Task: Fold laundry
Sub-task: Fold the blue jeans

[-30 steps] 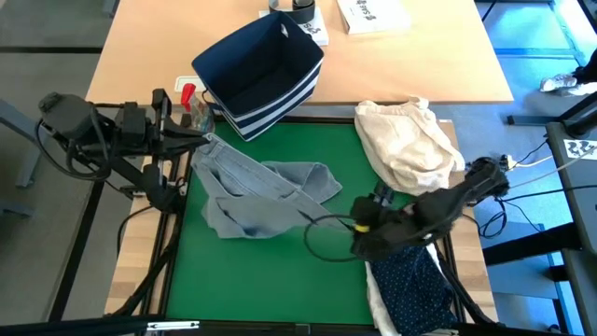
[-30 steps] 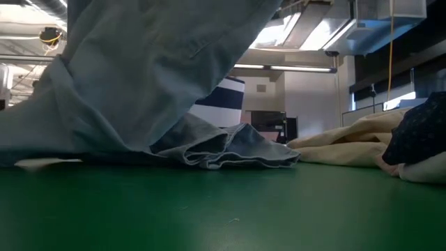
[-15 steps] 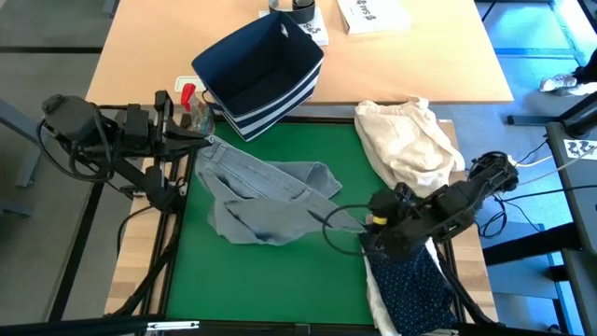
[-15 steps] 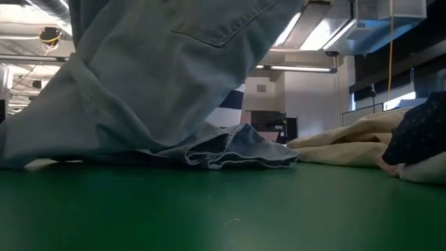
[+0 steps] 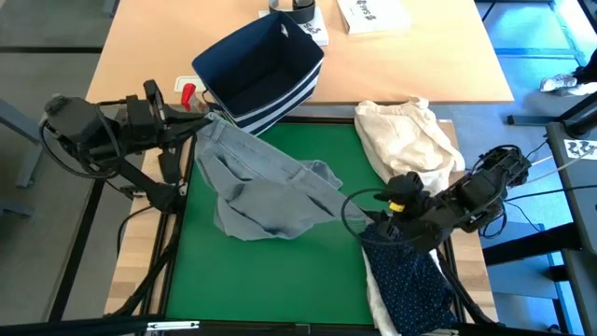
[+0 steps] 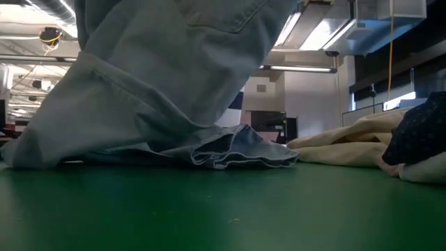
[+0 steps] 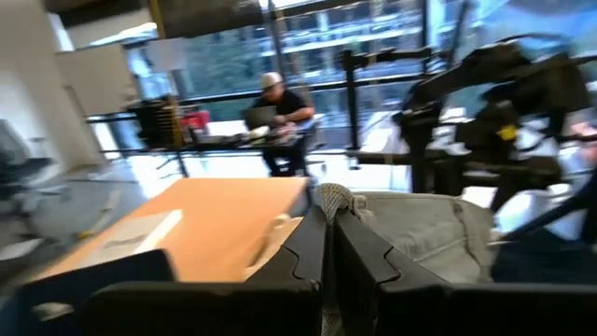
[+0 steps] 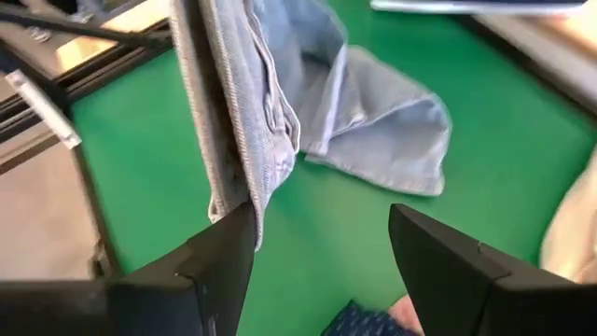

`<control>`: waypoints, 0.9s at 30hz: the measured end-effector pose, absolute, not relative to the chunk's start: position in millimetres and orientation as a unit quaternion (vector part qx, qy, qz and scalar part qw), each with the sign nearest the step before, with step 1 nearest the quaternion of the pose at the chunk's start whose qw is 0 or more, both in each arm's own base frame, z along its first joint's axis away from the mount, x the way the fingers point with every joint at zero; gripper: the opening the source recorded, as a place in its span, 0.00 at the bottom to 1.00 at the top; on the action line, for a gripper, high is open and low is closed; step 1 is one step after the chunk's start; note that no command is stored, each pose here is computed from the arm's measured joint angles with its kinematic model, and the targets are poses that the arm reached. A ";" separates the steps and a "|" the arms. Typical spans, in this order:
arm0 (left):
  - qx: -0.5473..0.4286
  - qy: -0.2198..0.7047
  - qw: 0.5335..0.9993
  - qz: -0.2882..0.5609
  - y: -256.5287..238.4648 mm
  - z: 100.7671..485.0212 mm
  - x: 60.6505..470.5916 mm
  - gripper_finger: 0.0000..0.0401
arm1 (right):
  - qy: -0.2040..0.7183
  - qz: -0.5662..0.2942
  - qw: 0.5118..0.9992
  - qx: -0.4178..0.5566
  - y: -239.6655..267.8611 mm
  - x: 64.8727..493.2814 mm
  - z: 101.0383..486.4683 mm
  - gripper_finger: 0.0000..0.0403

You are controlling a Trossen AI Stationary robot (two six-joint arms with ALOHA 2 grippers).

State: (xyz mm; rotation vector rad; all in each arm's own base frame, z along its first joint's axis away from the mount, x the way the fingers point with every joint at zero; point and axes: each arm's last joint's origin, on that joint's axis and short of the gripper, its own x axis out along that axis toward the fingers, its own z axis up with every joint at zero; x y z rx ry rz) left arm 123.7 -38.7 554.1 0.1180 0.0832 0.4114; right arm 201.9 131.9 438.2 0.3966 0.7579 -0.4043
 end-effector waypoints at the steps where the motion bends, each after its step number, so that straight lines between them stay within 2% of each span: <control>1: 0.066 0.044 0.974 0.212 -39.1 553.7 125.2 0.02 | 0.360 -0.200 0.892 0.187 131.5 202.0 438.2 0.61; 4: 0.076 0.046 0.972 0.216 -40.3 553.7 127.7 0.02 | 0.361 -0.194 0.893 0.185 131.1 200.2 439.5 0.61; 12: 0.084 0.045 0.970 0.224 -39.0 554.9 126.1 0.02 | 0.423 -0.110 0.868 0.238 131.5 191.0 444.7 0.61; 18: 0.082 0.042 0.971 0.220 -39.0 555.6 125.5 0.02 | 0.392 -0.141 0.898 0.141 142.9 214.6 425.1 0.61; 21: 0.085 0.042 0.974 0.208 -39.7 555.4 126.0 0.02 | 0.410 -0.175 0.890 0.098 142.2 232.9 400.9 0.61; 27: 0.090 0.044 0.973 0.206 -40.2 555.1 126.8 0.02 | 0.436 -0.221 0.868 0.087 120.4 259.3 361.9 0.61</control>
